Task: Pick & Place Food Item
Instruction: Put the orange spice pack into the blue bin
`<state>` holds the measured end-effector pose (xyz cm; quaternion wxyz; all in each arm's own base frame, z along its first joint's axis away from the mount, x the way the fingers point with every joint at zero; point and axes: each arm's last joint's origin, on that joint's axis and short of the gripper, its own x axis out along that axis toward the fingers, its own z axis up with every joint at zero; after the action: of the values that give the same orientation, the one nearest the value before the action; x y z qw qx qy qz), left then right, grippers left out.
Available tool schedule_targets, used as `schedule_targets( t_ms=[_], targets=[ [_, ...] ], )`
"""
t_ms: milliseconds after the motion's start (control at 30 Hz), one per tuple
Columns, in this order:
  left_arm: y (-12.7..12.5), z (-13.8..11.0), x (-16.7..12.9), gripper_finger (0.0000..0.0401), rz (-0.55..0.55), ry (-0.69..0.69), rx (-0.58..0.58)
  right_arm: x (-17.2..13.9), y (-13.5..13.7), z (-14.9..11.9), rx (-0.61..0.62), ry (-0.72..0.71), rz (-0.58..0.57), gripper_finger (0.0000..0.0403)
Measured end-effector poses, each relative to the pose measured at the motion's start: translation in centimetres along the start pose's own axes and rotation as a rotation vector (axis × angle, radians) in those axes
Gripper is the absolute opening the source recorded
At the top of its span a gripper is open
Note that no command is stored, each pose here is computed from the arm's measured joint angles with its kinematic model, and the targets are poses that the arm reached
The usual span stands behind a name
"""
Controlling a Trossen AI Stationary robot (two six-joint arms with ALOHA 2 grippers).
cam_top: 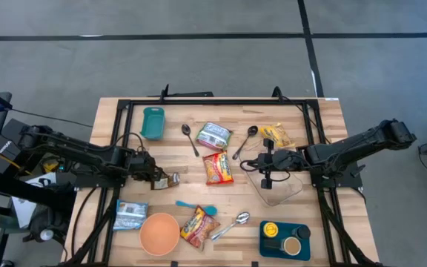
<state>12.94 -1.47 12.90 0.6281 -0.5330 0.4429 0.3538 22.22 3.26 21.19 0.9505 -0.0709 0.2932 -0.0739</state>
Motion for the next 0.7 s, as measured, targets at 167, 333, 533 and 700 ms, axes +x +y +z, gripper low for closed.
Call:
schedule_targets(
  t_ms=[167,333,533,700],
  targets=[
    [-0.11,0.00,0.02,0.0059,-0.012,0.002,0.000,0.00,0.00,0.00,0.000,0.000,0.000,0.0010],
    [-0.48,0.02,0.02,0.0044,-0.051,0.000,0.040,0.00,0.00,0.00,0.000,0.000,0.000,0.0010],
    [-0.92,0.05,-0.02,0.0019,-0.097,-0.006,0.059,0.00,0.00,0.00,0.000,0.000,0.000,0.0010],
    [-0.92,0.05,-0.02,0.0002,-0.097,-0.007,0.059,0.00,0.00,-0.02,-0.001,0.002,0.000,0.0010]
  ],
)
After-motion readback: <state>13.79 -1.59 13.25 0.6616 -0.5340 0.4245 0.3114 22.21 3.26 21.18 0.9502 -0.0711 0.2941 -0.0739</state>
